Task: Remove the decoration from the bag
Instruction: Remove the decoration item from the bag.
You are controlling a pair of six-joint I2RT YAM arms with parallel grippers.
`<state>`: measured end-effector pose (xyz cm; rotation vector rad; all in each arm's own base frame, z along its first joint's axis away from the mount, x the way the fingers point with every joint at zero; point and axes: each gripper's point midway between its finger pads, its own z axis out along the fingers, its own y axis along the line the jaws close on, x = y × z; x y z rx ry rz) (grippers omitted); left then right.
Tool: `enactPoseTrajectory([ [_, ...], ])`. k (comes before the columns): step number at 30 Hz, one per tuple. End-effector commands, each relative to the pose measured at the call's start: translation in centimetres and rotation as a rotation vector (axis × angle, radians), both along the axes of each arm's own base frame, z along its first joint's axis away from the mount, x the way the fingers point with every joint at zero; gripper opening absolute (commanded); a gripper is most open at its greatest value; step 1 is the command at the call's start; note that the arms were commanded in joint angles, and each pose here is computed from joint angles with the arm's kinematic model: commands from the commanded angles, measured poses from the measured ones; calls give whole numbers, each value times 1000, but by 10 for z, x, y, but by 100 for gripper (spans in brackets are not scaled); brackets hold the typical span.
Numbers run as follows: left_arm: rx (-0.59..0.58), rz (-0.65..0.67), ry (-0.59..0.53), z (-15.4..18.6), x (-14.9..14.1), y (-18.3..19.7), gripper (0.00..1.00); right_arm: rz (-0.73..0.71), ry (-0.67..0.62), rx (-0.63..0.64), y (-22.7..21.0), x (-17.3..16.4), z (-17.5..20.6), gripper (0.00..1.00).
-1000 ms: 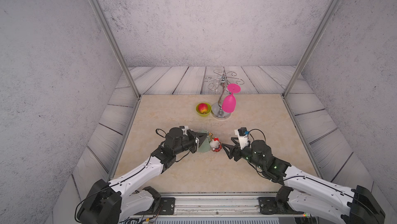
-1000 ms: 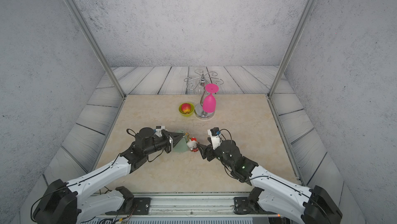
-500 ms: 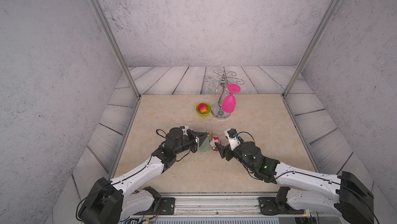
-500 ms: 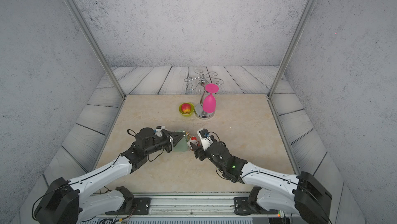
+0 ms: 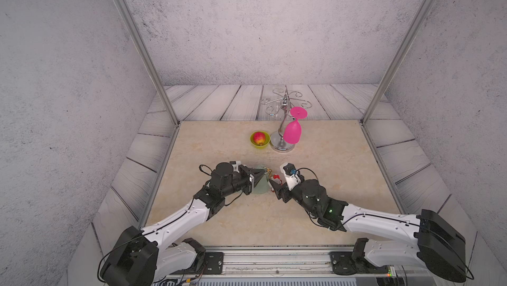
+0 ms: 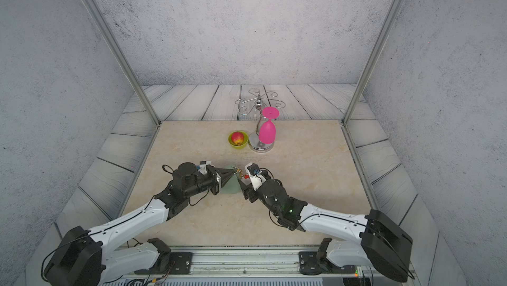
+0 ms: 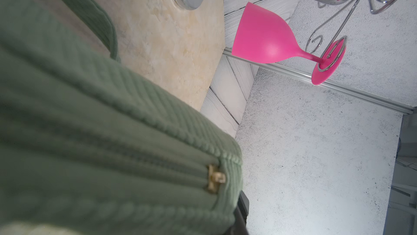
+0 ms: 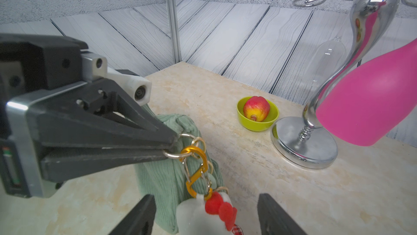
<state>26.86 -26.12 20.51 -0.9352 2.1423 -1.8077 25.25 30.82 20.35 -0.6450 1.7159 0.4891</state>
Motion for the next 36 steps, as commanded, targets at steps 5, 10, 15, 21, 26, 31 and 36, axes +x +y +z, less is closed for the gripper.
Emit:
enactPoseTrajectory([
  [5, -36, -11, -44, 16, 1, 0, 0, 2, -35, 5, 14, 8, 10, 75],
  [10, -38, -12, -48, 18, 0, 1, 0, 0, -34, -16, 18, 12, 6, 75],
  [15, -42, -13, -49, 20, -1, 2, 0, 0, -34, -39, 20, 14, 1, 75],
  [21, -43, -13, -51, 21, -2, 3, 0, -25, -37, -52, 19, 18, -2, 73],
  [26, -43, -15, -53, 21, -3, 3, 0, -33, -44, -66, 21, 22, -4, 72],
  [31, -42, -16, -52, 21, -3, 3, 0, -40, -54, -68, 22, 24, -2, 70],
  [36, -40, -17, -51, 21, -3, 3, 0, -42, -57, -73, 22, 25, -3, 66],
])
